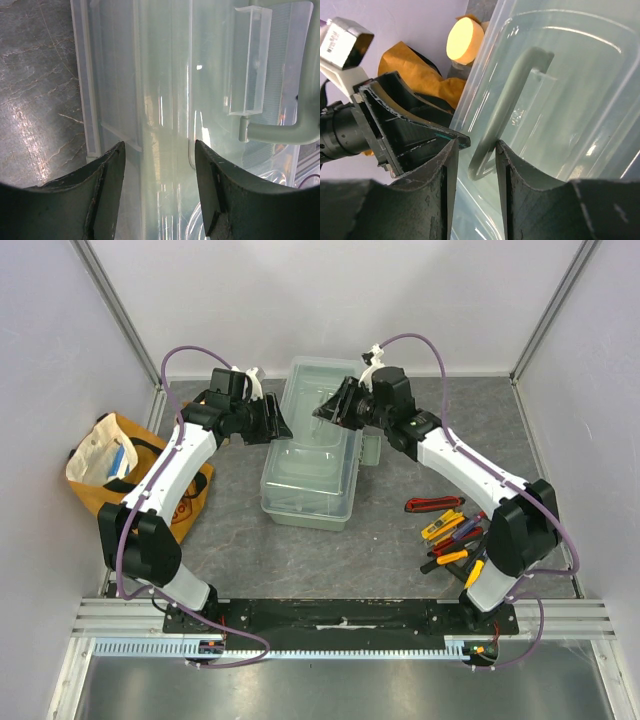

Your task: Pack the tool kit

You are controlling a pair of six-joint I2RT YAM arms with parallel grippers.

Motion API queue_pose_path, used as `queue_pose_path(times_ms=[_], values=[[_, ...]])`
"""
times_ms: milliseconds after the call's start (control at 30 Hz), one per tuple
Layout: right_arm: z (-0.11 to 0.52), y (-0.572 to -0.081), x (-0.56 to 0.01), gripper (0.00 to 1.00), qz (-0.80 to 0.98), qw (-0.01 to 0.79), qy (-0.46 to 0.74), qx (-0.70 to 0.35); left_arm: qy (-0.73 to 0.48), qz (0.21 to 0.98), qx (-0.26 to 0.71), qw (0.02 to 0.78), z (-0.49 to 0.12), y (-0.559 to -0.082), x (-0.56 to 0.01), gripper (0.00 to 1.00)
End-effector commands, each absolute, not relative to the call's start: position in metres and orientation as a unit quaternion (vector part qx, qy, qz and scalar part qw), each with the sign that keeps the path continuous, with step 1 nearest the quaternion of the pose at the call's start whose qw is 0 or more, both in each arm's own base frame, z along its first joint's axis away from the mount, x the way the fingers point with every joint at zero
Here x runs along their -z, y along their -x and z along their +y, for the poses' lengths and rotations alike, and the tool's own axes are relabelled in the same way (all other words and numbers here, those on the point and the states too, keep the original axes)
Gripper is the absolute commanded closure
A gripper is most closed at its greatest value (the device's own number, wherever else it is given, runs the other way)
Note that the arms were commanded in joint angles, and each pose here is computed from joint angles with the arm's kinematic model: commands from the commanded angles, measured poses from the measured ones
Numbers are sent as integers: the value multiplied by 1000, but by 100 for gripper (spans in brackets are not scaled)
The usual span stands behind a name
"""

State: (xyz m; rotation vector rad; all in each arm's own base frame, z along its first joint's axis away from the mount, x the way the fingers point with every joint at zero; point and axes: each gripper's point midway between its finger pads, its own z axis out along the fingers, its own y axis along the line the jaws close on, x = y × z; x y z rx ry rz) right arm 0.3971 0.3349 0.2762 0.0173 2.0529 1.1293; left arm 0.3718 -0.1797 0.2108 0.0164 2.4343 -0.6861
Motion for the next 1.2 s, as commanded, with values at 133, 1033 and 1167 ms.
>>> queue_pose_path(times_ms=[133,1033,1167], values=[[343,-393,-255,57,839,370,4,-399,-20,917,300,261,-202,-353,-206,39],[301,-429,-319,100,823,534,23,-192,15,871,385,303,-246,-380,-253,10],[301,-431,-334,100,812,554,36,-183,46,858,363,361,-224,-389,-284,8]])
